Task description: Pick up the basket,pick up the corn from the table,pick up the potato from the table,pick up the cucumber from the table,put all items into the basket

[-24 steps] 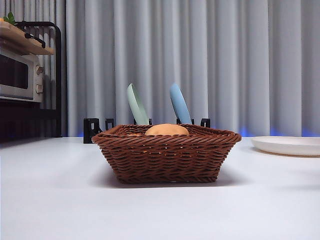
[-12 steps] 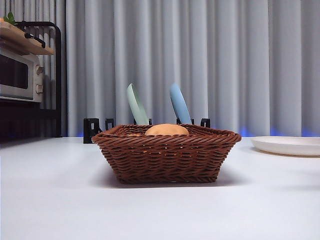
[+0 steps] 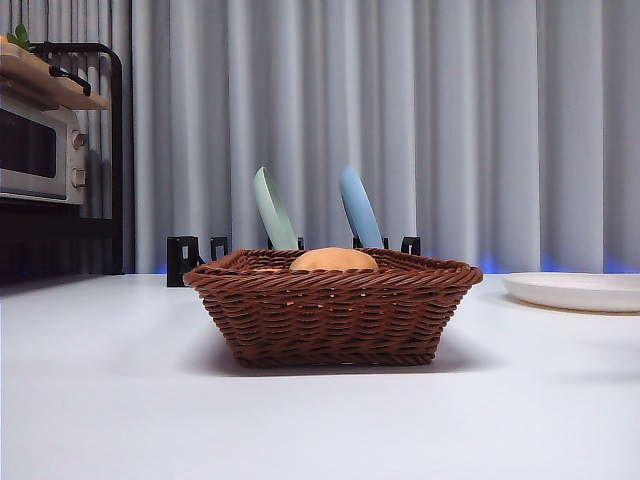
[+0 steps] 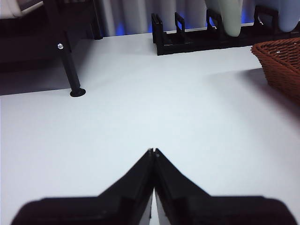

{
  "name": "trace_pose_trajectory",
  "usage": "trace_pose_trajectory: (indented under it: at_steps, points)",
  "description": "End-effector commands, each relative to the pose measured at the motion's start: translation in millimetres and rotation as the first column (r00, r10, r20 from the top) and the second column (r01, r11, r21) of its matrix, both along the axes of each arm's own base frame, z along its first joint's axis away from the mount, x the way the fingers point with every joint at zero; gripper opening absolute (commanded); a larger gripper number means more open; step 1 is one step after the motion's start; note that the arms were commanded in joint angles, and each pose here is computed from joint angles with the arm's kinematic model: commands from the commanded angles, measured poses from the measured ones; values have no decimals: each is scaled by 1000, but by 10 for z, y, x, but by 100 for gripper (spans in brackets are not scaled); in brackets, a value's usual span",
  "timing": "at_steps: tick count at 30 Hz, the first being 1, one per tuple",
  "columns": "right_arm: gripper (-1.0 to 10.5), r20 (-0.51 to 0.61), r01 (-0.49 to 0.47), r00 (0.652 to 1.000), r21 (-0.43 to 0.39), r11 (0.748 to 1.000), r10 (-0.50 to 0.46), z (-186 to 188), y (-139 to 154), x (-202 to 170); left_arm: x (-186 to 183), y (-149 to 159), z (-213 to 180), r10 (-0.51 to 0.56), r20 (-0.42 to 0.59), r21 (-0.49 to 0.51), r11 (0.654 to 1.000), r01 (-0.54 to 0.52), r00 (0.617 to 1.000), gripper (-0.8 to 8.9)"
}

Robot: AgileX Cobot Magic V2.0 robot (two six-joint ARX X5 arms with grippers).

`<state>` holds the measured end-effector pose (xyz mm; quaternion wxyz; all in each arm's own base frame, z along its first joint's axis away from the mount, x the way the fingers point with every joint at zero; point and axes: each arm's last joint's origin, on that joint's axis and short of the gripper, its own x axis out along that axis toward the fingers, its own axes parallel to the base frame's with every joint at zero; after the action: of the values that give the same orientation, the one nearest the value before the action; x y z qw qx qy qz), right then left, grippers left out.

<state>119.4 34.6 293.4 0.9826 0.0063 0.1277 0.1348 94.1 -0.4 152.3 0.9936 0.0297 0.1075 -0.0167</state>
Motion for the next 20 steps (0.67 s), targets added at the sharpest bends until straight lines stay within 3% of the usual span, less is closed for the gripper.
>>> trace_pose_trajectory:
  at_steps: [1, 3, 10, 20]
  points:
    - [1, 78, -4, 997, -100, 995, 12, -6, -39, -59, 5, 3, -46, 4, -9, 8, 1000, -4, 1000, -3]
    - [1, 117, 12, 993, -131, 991, 3, -49, -82, -102, 5, 3, -46, 4, -9, 9, 1000, -4, 1000, -3]
    - [1, 201, 51, 979, -72, 996, -35, -511, -225, -179, 5, 4, -46, 4, -9, 9, 1000, -4, 1000, -3]
    - [1, 166, 99, 982, -41, 994, -91, -1289, -268, -218, 5, 4, -46, 4, -9, 9, 1000, -4, 1000, -3]
